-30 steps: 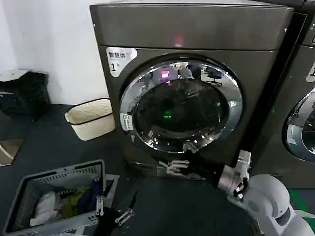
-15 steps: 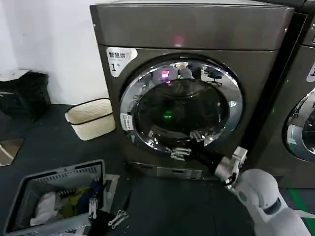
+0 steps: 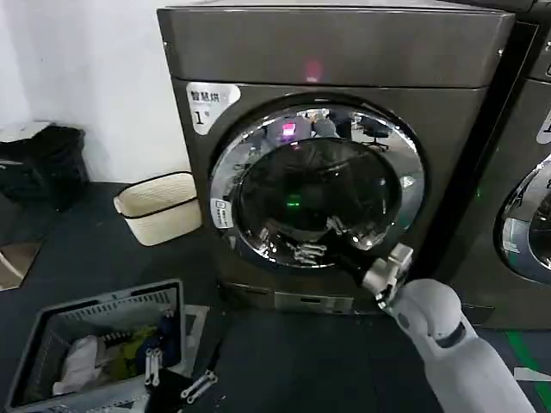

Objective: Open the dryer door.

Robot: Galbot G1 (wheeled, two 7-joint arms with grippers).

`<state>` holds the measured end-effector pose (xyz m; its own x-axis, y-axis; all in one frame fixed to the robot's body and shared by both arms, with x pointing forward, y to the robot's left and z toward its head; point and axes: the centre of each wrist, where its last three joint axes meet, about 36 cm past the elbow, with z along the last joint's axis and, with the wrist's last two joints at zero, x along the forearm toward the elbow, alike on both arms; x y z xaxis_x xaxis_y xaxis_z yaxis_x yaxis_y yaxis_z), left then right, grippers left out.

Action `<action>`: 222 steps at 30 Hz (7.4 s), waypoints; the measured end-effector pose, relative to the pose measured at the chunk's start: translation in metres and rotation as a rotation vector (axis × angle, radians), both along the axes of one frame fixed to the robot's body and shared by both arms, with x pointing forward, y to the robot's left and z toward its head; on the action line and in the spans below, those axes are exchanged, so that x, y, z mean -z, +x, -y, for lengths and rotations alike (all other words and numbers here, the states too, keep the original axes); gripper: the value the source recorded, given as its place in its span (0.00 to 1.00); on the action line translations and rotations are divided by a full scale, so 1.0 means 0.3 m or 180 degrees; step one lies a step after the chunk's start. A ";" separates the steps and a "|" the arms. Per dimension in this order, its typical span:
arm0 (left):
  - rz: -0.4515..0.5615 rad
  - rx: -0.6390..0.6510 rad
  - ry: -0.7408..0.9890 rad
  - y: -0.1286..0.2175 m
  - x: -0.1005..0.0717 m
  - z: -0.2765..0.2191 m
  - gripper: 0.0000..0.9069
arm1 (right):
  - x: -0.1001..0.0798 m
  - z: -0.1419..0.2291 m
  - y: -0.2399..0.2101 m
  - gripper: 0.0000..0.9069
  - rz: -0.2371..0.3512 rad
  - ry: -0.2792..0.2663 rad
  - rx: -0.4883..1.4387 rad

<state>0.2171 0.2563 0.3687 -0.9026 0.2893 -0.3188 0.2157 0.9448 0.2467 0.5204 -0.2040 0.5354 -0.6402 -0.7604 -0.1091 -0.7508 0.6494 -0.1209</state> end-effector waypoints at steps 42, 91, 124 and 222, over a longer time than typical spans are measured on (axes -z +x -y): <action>-0.0011 -0.0040 0.0036 -0.015 -0.012 -0.009 1.00 | 0.039 -0.300 0.146 1.00 -0.0036 -0.0137 -0.0088; -0.0052 -0.0157 0.0086 0.020 -0.042 -0.101 1.00 | -0.016 -0.313 0.226 1.00 -0.0367 -0.0270 -0.1311; -0.0078 -0.0185 0.0100 0.196 -0.139 -0.347 1.00 | -0.086 -0.044 0.053 1.00 -0.0371 -0.0283 -0.2424; 0.0055 0.2045 0.0372 0.414 -0.225 -0.094 1.00 | -0.087 0.848 -1.113 1.00 -0.0029 -0.0514 0.3632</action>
<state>0.3414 0.2843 0.4361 -0.5333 0.8032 -0.2654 0.7238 0.5957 0.3483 0.1865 -0.4582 0.5615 -0.9648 0.2572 -0.0552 0.2626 0.9287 -0.2620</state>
